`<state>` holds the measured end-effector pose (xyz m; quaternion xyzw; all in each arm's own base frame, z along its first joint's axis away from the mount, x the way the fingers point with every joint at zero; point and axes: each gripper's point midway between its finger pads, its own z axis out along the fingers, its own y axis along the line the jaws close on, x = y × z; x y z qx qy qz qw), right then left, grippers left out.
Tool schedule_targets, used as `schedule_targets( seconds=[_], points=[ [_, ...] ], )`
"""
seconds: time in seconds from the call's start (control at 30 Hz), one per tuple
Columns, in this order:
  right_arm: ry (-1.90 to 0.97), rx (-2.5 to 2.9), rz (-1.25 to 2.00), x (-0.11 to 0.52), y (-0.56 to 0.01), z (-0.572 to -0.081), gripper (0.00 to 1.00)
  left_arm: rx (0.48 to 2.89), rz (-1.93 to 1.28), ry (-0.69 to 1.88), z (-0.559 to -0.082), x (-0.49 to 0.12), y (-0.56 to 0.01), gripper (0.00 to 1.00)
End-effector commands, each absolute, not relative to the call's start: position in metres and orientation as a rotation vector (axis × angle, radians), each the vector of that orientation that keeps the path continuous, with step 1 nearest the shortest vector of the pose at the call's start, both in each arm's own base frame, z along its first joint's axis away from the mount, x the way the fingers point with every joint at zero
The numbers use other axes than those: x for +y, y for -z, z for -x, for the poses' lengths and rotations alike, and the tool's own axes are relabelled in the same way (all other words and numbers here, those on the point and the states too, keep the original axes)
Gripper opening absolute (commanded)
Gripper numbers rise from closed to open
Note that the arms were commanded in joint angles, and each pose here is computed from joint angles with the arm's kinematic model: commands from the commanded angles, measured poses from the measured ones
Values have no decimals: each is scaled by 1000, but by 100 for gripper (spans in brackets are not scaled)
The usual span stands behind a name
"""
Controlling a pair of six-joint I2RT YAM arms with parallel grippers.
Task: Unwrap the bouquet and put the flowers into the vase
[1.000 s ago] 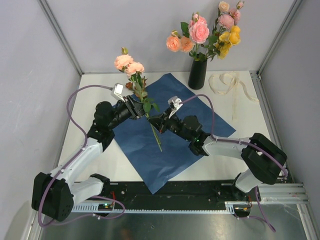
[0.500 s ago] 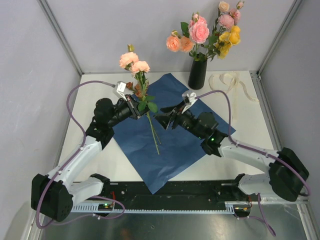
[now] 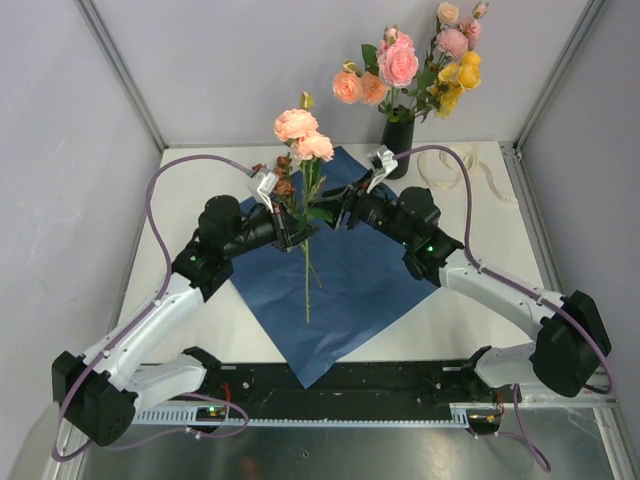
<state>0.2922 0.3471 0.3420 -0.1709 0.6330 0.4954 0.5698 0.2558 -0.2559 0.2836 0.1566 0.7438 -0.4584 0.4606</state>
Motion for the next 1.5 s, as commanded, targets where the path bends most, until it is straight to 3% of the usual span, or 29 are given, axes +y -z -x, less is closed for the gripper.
schedule_targets(
  seconds=[0.0, 0.1, 0.17, 0.33, 0.4, 0.5, 0.83, 1.17, 1.47],
  points=[
    [-1222, 1502, 421, 359, -350, -293, 62, 1754, -471, 1116, -249, -260, -309, 0],
    [-1243, 1503, 425, 364, -349, -294, 55, 1753, -493, 1128, -246, -263, -309, 0],
    [-1257, 1490, 426, 367, -351, -294, 46, 1763, -498, 1132, -246, -265, -306, 0],
    [-1279, 1424, 437, 365, -365, -293, 9, 1784, -487, 1122, -246, -263, -303, 1],
    [-1288, 1392, 447, 363, -373, -292, 2, 1794, -477, 1111, -247, -261, -302, 10],
    [-1290, 1349, 448, 356, -384, -294, 0, 1796, -461, 1099, -246, -258, -304, 38],
    [-1072, 1179, 420, 303, -423, -326, 0, 1822, -415, 956, -241, -231, -301, 97],
    [-506, 844, 269, 200, -505, -364, 0, 1869, -385, 668, -225, -176, -278, 100],
    [-250, 655, 148, 129, -556, -377, 0, 1823, -330, 561, -220, -150, -278, 100]
  ],
)
